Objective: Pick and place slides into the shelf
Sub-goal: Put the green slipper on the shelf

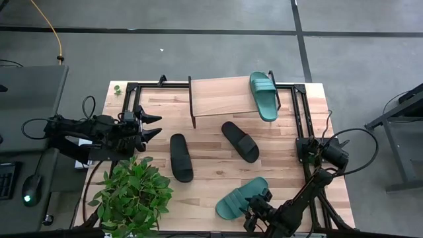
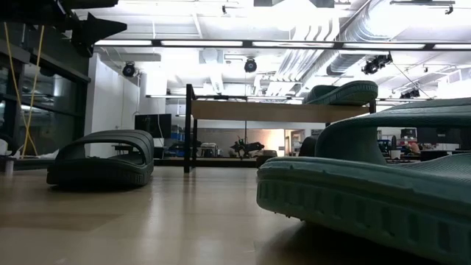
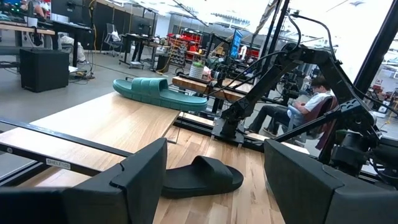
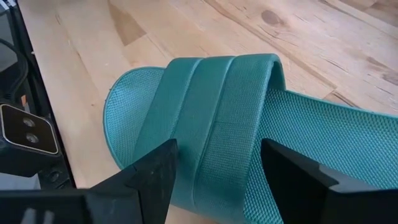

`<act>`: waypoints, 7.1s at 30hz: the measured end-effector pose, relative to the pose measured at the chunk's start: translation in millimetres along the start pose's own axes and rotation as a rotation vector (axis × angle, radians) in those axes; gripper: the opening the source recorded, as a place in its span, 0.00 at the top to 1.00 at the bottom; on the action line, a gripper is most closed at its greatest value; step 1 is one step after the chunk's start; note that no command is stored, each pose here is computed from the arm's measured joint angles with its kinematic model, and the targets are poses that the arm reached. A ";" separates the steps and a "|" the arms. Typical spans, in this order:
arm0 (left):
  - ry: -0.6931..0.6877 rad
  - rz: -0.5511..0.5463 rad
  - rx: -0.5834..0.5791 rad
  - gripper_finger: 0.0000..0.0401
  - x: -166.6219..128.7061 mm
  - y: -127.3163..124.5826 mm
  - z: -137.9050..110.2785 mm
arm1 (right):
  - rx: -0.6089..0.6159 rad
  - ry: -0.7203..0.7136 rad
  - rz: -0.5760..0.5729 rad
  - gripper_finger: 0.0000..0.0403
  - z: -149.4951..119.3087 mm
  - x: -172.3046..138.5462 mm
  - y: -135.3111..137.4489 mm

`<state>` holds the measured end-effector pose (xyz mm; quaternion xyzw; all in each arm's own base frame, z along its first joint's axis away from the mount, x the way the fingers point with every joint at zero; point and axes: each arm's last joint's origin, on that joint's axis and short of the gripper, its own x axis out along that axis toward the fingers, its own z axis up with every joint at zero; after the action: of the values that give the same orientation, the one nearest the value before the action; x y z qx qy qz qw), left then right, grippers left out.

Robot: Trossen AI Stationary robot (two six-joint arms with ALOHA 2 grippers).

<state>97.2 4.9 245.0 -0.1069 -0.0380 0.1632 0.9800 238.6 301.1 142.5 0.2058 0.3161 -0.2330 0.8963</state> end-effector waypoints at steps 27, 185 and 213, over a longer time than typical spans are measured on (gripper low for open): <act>0.002 0.000 0.000 0.38 0.0 0.0 -0.2 | -0.015 -0.036 -0.018 0.90 1.6 0.6 -2.0; 0.194 -0.217 -0.273 0.38 125.4 -24.0 -32.9 | -0.546 -0.374 -0.105 1.00 256.2 -19.1 -58.1; 0.197 -0.221 -0.278 0.38 125.4 -24.1 -33.0 | -0.588 -0.407 -0.088 1.00 268.8 8.1 -54.9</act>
<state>226.7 17.2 223.1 -0.2518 0.0244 0.0368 0.9668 340.7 115.8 317.3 -0.1251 0.1932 -0.2066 0.9510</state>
